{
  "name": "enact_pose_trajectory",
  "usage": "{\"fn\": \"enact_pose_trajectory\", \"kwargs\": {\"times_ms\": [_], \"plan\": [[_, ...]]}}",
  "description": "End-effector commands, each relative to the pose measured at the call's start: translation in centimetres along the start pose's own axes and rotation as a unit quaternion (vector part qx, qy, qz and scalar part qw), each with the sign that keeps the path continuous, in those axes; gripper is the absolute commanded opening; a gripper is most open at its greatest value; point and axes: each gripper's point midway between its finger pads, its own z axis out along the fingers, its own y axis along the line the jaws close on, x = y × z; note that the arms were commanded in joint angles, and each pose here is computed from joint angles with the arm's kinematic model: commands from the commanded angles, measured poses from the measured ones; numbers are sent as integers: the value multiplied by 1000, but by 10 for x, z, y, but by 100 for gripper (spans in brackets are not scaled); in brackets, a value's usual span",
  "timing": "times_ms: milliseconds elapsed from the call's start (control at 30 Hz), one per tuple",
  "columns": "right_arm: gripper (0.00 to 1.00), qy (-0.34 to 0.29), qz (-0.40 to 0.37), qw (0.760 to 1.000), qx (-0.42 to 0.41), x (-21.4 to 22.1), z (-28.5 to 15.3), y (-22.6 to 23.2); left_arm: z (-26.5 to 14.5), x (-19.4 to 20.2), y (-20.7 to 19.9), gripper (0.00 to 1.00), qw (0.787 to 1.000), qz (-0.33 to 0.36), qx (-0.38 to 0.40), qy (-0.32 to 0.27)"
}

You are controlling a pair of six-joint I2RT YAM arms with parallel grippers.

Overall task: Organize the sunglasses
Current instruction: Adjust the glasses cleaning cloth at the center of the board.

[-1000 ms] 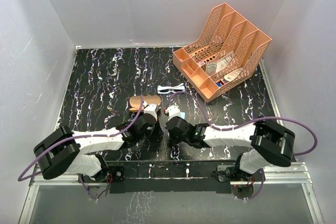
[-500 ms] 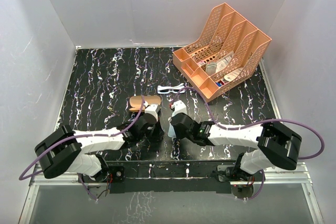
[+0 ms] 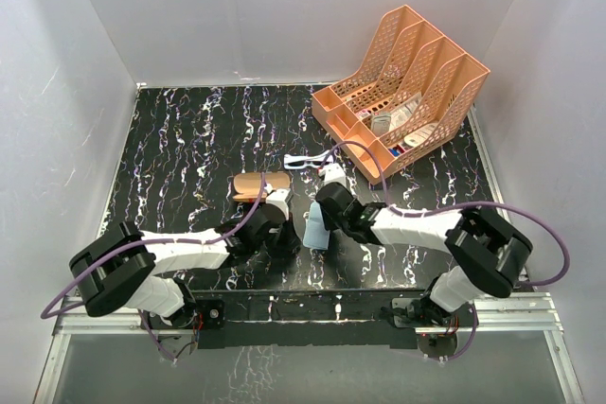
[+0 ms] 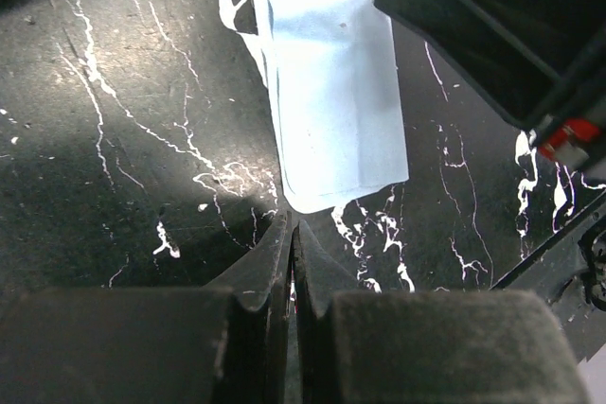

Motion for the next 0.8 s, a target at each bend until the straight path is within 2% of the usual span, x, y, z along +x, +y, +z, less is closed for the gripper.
{"fn": "enact_pose_trajectory", "kwargs": {"times_ms": [0,433,767], "plan": [[0,-50,9,999,0,-45,13,6,1,-7,-16,0,1000,-2,26,-8],[0,-57,22,998,17,-76,41,-12,5,4,-13,0,1000,-3,24,5],[0,-33,21,999,-4,-68,63,-3,4,1,-13,0,1000,-3,21,1]]}}
